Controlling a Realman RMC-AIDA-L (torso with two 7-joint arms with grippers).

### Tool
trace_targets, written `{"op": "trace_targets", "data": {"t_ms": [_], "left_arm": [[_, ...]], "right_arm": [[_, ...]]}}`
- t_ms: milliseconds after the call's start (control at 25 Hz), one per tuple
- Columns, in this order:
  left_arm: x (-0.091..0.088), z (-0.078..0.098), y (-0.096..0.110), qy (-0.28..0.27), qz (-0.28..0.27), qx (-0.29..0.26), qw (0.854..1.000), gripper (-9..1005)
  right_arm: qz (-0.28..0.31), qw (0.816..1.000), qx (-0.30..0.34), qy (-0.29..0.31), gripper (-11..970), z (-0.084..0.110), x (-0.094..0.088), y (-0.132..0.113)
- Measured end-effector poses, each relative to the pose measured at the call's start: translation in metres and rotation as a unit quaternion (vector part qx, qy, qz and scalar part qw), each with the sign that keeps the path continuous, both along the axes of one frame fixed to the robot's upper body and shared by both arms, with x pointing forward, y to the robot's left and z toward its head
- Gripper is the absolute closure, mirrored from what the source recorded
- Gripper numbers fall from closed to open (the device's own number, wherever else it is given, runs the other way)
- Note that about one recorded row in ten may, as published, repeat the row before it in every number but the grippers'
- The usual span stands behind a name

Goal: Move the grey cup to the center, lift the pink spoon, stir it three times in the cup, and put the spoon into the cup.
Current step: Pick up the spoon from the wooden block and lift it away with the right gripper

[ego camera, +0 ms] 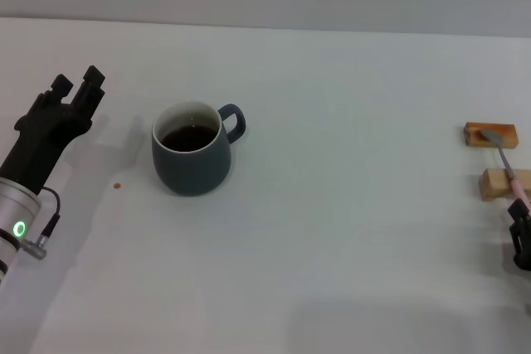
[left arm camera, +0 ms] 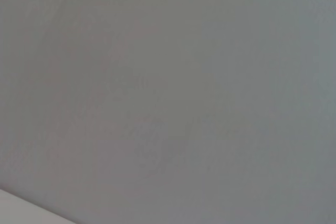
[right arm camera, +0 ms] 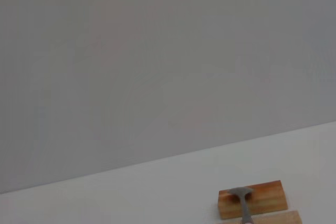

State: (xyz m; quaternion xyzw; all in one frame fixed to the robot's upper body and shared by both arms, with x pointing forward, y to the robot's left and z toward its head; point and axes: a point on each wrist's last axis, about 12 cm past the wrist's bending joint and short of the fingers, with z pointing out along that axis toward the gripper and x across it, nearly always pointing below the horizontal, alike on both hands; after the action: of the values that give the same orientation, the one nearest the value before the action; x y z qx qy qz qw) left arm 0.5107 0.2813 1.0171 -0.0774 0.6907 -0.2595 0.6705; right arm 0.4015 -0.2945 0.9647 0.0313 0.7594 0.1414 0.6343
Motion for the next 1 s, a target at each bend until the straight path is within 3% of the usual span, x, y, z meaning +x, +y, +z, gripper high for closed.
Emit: {"op": "trace_targets", "data": {"t_ms": [1000], "left_arm": [[-0.0010,-0.0009,-0.0004,0.002,-0.001,0.000,1.000,378]], "right_arm": [[-0.002,1.000,-0.001,0.001,820,-0.0001,0.0002,-0.0014]]}}
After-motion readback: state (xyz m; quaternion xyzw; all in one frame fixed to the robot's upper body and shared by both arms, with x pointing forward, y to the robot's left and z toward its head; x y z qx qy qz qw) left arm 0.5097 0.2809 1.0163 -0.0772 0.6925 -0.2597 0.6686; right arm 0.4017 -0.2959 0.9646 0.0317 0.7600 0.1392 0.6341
